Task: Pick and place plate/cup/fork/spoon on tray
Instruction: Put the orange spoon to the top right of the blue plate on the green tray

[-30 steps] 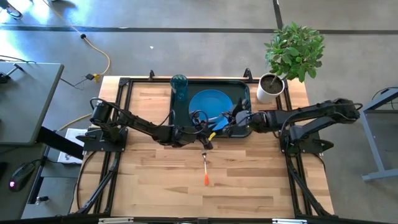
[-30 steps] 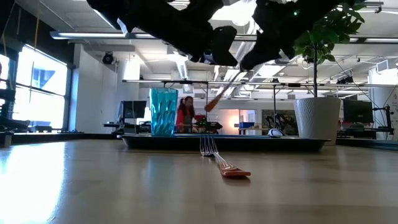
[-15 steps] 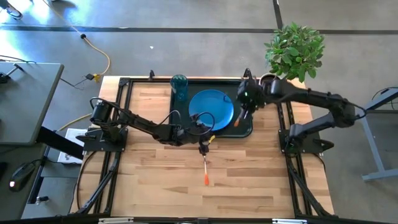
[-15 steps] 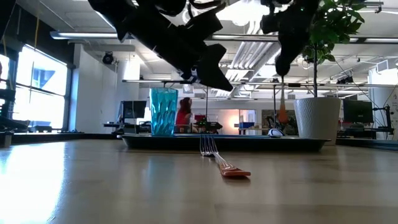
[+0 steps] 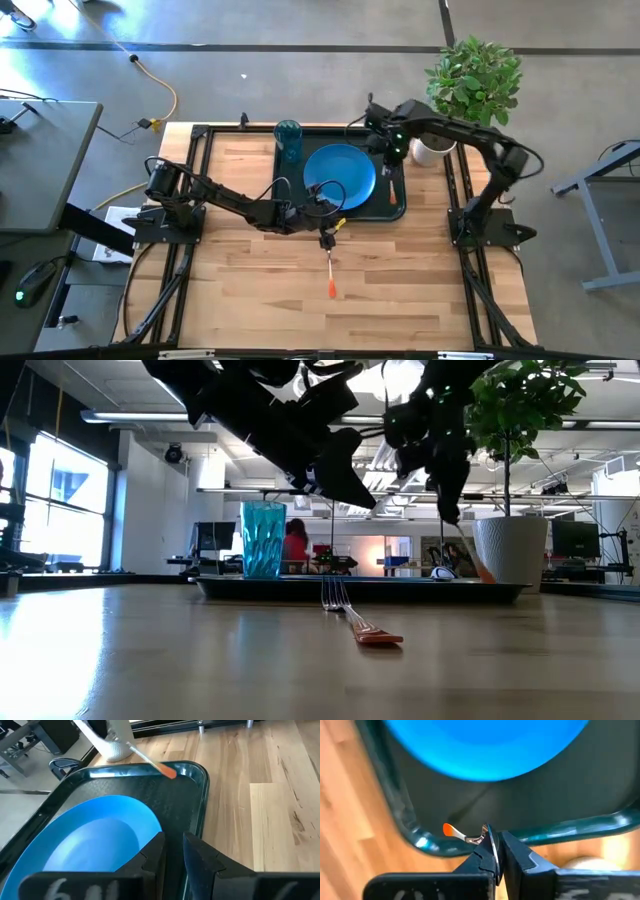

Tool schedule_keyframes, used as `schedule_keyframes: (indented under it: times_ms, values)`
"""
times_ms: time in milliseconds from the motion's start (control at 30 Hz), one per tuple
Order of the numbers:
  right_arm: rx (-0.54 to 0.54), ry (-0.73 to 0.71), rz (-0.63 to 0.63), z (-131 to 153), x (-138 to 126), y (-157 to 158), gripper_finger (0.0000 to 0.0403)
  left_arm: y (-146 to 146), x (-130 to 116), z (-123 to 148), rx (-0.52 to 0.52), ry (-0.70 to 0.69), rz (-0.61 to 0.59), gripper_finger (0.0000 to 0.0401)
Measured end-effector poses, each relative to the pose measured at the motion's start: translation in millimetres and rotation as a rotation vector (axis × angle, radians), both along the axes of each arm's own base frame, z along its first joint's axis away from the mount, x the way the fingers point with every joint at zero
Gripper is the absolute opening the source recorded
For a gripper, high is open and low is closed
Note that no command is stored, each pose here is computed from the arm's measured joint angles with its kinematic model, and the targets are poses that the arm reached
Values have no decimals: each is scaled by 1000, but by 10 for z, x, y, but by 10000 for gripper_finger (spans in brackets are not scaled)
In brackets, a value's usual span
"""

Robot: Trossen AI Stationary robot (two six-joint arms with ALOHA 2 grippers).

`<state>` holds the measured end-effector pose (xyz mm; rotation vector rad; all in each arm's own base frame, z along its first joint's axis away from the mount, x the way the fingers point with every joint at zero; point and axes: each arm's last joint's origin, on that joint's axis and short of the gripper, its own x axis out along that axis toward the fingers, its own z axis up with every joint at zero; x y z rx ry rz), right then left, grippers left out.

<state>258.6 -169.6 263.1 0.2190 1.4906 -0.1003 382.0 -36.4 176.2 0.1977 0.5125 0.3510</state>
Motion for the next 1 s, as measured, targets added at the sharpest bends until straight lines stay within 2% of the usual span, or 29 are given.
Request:
schedule_keyframes:
  times_ms: [133,233,667,833,1000]
  values:
    - [-43,38,-23,-70,141,-269,0,22,10,13,-2,-16,6,56]
    - [-29,56,-23,-125,223,-453,0,24,10,14,-6,-18,8,56]
    - [159,127,-74,-414,336,-1035,0,18,12,6,-38,-14,-28,56]
    - [305,92,-100,-666,341,-1133,0,53,19,13,-39,-22,-19,56]
    - [346,121,-124,-862,318,-1214,0,112,27,13,-67,-29,-17,56]
